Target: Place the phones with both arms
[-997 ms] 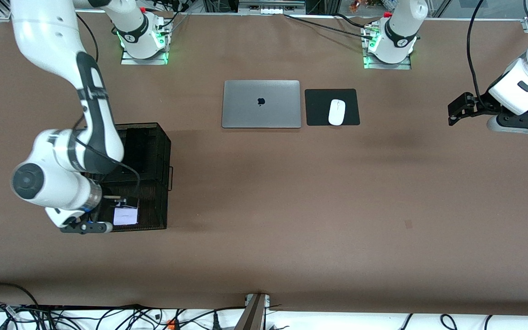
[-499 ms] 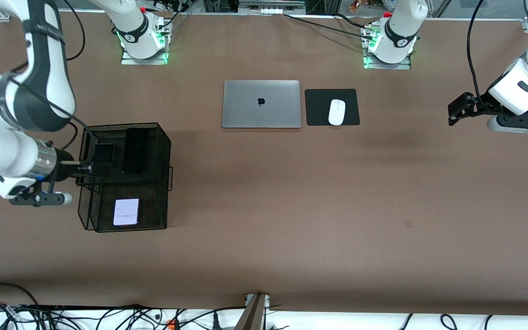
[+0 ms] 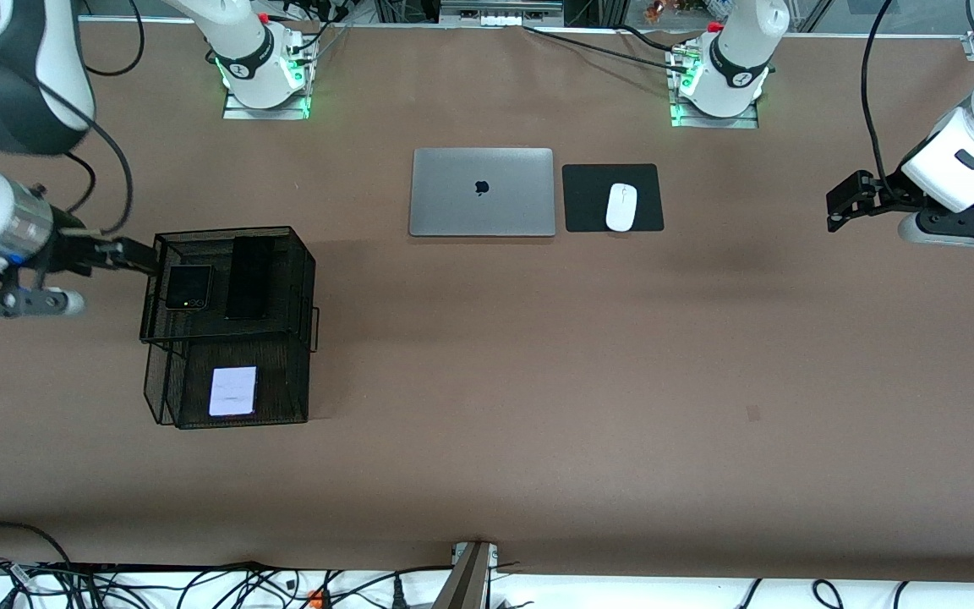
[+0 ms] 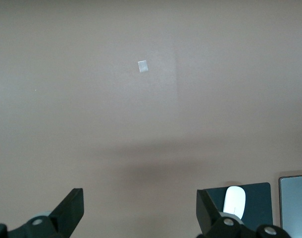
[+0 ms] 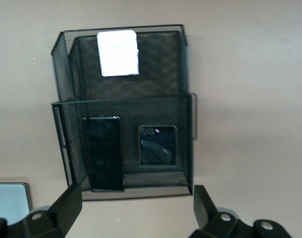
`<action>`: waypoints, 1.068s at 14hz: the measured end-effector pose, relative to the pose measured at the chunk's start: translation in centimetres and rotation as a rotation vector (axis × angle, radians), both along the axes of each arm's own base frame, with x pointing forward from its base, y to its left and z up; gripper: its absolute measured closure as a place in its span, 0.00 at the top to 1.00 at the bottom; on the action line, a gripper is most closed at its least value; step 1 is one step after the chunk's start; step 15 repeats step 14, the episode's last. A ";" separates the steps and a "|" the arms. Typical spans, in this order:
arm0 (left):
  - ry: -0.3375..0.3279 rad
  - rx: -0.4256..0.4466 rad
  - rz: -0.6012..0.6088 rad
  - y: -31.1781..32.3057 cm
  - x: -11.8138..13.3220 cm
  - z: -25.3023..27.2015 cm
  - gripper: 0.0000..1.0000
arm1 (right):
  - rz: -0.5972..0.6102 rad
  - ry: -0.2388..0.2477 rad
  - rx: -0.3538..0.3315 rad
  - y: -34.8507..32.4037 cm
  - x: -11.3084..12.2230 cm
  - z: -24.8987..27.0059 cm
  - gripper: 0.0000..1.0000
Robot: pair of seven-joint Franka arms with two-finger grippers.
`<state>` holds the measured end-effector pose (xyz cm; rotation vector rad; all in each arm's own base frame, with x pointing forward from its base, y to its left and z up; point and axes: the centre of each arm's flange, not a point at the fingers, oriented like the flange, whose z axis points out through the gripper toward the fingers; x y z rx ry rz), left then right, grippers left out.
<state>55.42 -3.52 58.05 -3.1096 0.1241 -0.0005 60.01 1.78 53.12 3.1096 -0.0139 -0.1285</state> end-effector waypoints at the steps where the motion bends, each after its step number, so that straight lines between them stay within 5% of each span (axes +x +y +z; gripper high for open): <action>1: 0.000 0.000 0.000 0.0 0.0 0.0 1.00 | -0.014 -0.007 -0.003 -1.1 -0.9 0.8 1.00; 6: 0.001 0.000 0.000 0.0 0.0 0.0 1.00 | -0.072 -0.018 0.000 -5.6 -3.2 3.4 1.00; 15: 0.017 0.001 0.002 0.1 -0.2 -0.1 1.00 | -0.052 -0.018 0.001 -4.6 -3.5 4.0 1.00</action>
